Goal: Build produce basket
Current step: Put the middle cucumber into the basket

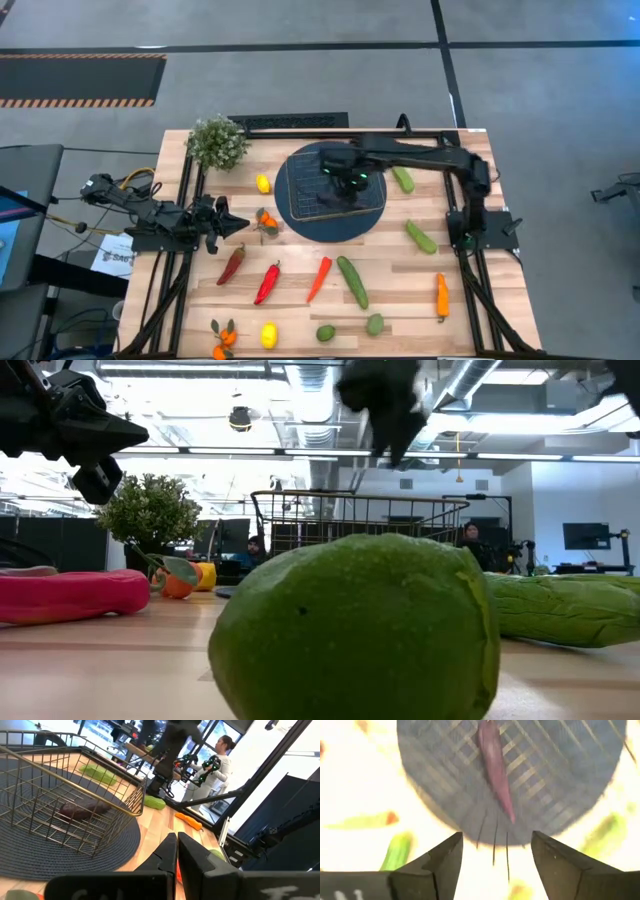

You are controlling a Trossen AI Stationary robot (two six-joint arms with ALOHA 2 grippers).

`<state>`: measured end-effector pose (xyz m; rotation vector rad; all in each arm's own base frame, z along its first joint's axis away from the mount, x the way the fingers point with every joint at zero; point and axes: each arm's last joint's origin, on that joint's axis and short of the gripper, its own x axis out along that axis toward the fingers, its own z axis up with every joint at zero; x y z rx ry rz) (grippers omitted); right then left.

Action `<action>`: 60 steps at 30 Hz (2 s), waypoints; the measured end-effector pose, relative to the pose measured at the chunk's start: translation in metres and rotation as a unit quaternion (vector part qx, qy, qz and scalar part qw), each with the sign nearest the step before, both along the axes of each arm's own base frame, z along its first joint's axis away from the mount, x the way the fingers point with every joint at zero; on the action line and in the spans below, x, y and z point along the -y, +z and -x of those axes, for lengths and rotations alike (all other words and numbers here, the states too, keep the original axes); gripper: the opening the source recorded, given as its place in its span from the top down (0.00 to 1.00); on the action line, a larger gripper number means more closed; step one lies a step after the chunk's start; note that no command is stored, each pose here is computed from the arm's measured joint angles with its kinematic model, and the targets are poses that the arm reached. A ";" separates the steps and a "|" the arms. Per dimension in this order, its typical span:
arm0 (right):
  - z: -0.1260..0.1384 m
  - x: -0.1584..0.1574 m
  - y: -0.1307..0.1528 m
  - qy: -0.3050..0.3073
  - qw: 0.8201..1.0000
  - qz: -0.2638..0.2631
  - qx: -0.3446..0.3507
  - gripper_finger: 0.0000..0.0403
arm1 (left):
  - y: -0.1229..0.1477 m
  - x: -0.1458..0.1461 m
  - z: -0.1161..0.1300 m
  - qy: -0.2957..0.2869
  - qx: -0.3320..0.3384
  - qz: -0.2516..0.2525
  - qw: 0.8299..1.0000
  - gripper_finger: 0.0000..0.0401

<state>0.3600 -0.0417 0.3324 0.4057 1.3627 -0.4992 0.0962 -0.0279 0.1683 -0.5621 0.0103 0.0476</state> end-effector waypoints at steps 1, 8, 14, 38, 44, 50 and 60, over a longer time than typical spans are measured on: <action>0.008 -0.009 0.008 -0.005 1.000 0.007 -0.002 0.38 | 0.000 0.000 0.000 0.000 0.000 0.000 1.000 1.00; 0.047 -0.071 0.036 -0.029 0.998 0.038 0.037 0.40 | 0.000 0.000 0.000 -0.001 0.000 0.004 1.000 1.00; 0.071 -0.098 -0.005 -0.061 0.996 0.046 -0.035 0.42 | 0.000 0.000 0.000 -0.001 0.001 0.014 1.000 1.00; 0.172 -0.100 -0.124 -0.157 0.981 -0.016 -0.116 0.44 | 0.003 -0.001 0.000 0.023 0.018 0.042 0.999 1.00; 0.177 -0.091 -0.151 -0.144 0.983 -0.021 -0.113 0.44 | 0.003 -0.002 0.000 0.027 0.018 0.040 0.999 1.00; 0.179 -0.078 -0.168 -0.132 0.985 -0.027 -0.111 0.44 | 0.003 -0.002 0.000 0.028 0.018 0.041 0.999 1.00; 0.179 -0.064 -0.185 -0.151 0.984 -0.044 -0.087 0.47 | 0.003 -0.002 0.000 0.032 0.020 0.042 0.998 1.00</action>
